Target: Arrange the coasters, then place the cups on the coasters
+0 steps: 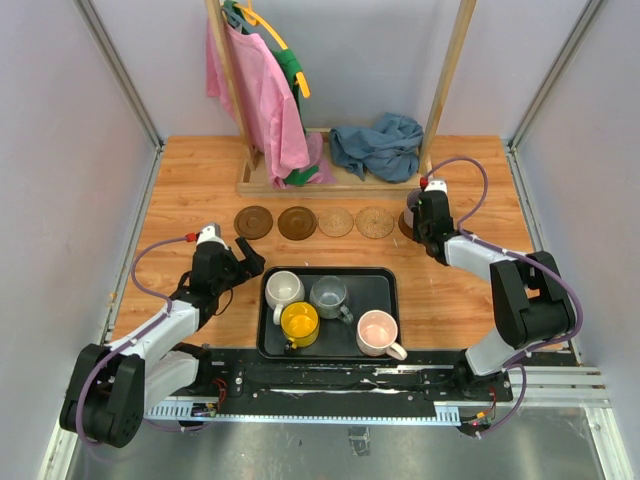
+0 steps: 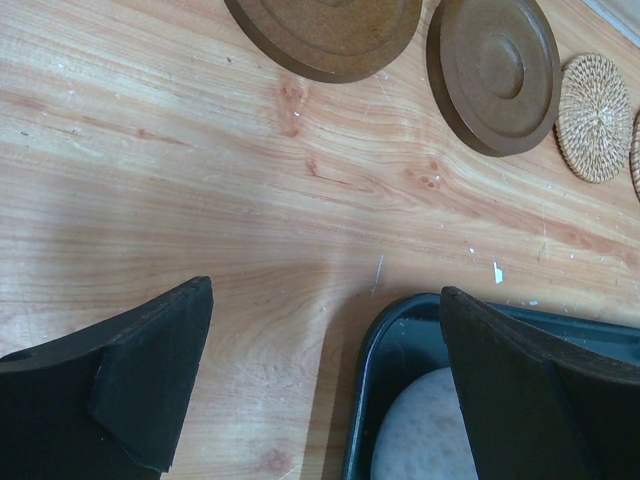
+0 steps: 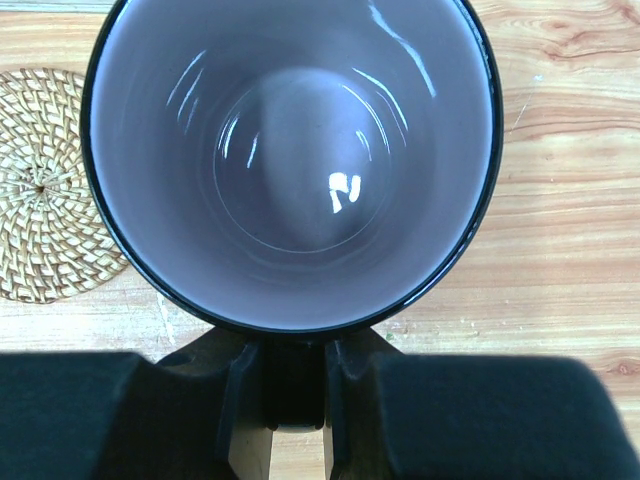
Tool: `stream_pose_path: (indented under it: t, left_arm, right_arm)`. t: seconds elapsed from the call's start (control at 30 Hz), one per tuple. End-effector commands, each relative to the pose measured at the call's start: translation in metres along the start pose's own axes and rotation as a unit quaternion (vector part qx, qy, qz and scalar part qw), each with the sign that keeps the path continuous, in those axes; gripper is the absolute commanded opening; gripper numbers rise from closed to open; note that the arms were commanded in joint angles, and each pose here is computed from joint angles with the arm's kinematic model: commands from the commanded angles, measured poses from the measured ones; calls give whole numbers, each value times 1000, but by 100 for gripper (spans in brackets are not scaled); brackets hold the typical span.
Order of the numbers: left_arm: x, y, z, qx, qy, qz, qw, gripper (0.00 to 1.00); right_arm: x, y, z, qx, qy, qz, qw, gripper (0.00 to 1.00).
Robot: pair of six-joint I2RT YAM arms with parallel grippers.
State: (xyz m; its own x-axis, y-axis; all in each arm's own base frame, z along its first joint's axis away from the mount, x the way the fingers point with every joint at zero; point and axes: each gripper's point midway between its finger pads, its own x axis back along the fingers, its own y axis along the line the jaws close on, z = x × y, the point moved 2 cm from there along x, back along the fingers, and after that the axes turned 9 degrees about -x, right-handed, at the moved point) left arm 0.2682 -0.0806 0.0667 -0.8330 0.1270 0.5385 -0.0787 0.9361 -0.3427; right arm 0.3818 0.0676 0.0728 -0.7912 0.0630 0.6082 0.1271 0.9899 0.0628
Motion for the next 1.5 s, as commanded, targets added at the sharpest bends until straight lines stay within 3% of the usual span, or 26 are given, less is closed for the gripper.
stream_pose_path:
  t: [0.0, 0.47, 0.67, 1.1, 1.23, 1.47]
  left_arm:
    - [-1, -8, -12, -8, -18, 12, 1000, 99]
    - [1, -7, -10, -6, -17, 14, 1000, 99]
    - [1, -7, -10, -6, -17, 13, 1000, 99]
    - [3, -6, -8, -4, -19, 14, 1000, 99]
    - [4, -6, -9, -4, -19, 14, 1000, 99]
    - [3, -6, -9, -4, -20, 14, 1000, 99]
  right_arm:
    - [-1, -9, -15, -28, -32, 20, 999, 1]
    - [-1, -12, -6, -36, -22, 23, 999, 1]
    - [-2, -9, -3, -41, -16, 15, 999, 8]
    - [-7, -2, 0, -41, -3, 0, 999, 9]
    - [-6, -4, 2, -43, 0, 7, 999, 16]
    - [-2, -7, 2, -43, 3, 11, 999, 45]
